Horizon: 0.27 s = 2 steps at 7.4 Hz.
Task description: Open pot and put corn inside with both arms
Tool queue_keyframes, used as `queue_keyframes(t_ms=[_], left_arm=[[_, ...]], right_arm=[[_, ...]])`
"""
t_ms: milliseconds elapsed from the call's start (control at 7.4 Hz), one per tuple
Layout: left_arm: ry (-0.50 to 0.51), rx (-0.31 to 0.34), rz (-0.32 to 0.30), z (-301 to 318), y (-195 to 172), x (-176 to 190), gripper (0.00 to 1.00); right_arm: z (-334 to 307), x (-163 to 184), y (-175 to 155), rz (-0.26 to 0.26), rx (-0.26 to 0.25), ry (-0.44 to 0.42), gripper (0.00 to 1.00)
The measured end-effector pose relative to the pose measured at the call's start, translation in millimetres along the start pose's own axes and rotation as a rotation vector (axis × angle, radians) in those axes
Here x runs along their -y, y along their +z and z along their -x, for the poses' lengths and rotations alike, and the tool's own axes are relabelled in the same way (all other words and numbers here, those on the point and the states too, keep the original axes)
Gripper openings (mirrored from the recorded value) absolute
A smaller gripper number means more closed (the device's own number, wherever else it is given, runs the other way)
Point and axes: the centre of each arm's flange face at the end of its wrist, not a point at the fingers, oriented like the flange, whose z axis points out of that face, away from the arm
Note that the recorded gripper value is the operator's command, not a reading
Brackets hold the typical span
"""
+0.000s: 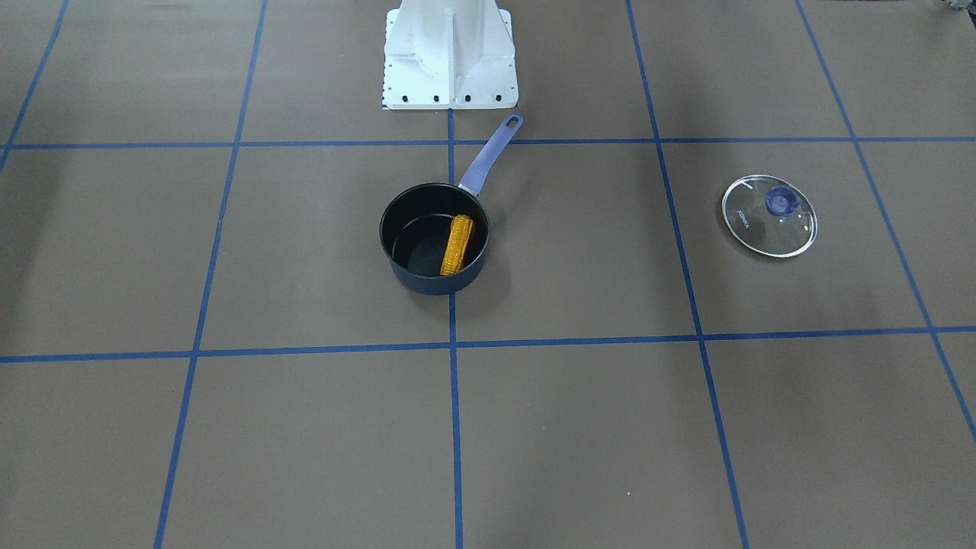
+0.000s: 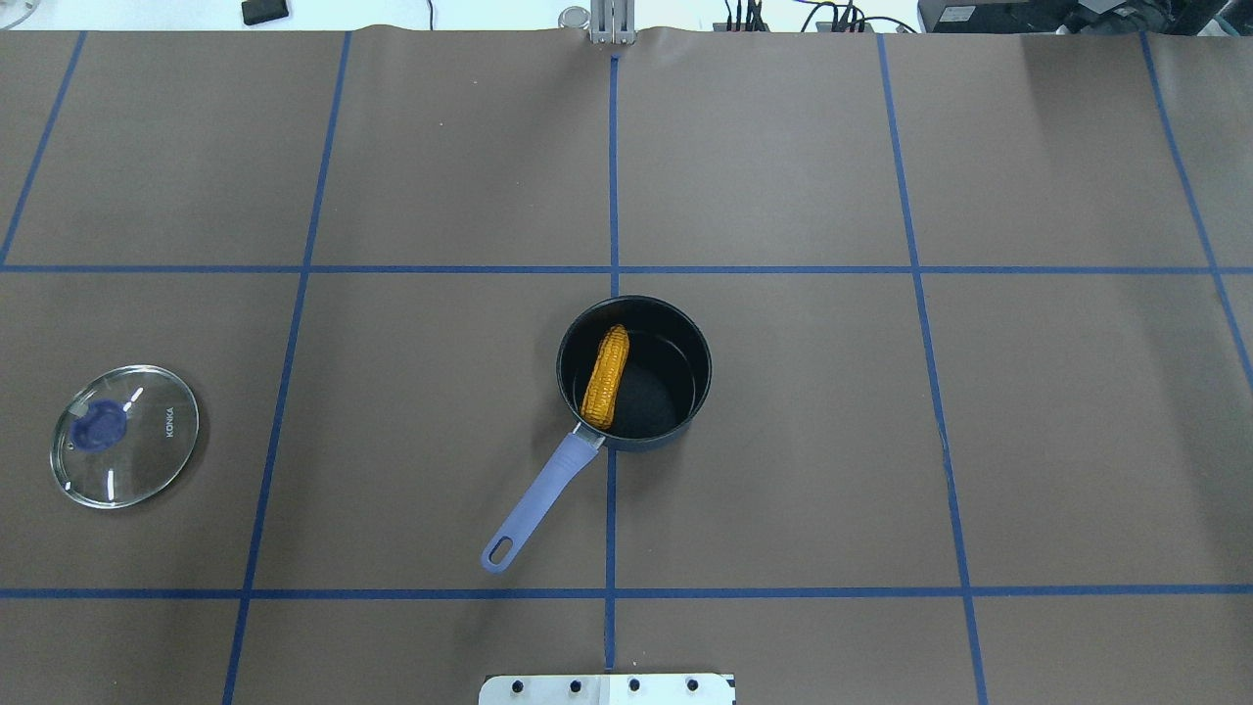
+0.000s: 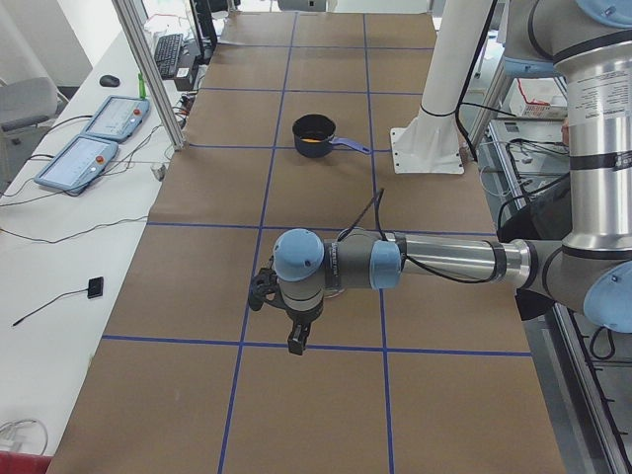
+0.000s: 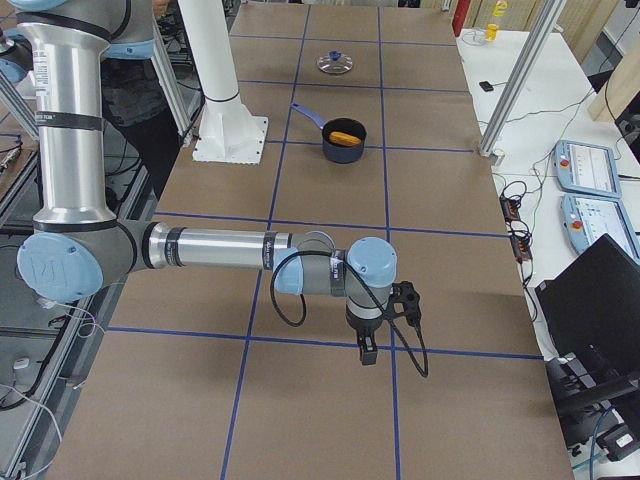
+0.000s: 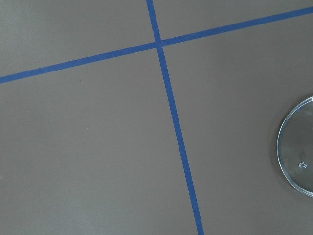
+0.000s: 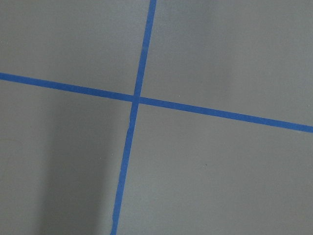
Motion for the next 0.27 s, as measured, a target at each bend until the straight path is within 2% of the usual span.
queue_keyframes(t_ms=[270], left_arm=[[-0.003,0.0,0.0,0.2,0.2,-0.1,0.99]], right_arm=[[1.5,0.9,0.8,0.002,0.0,-0.002,1.0]])
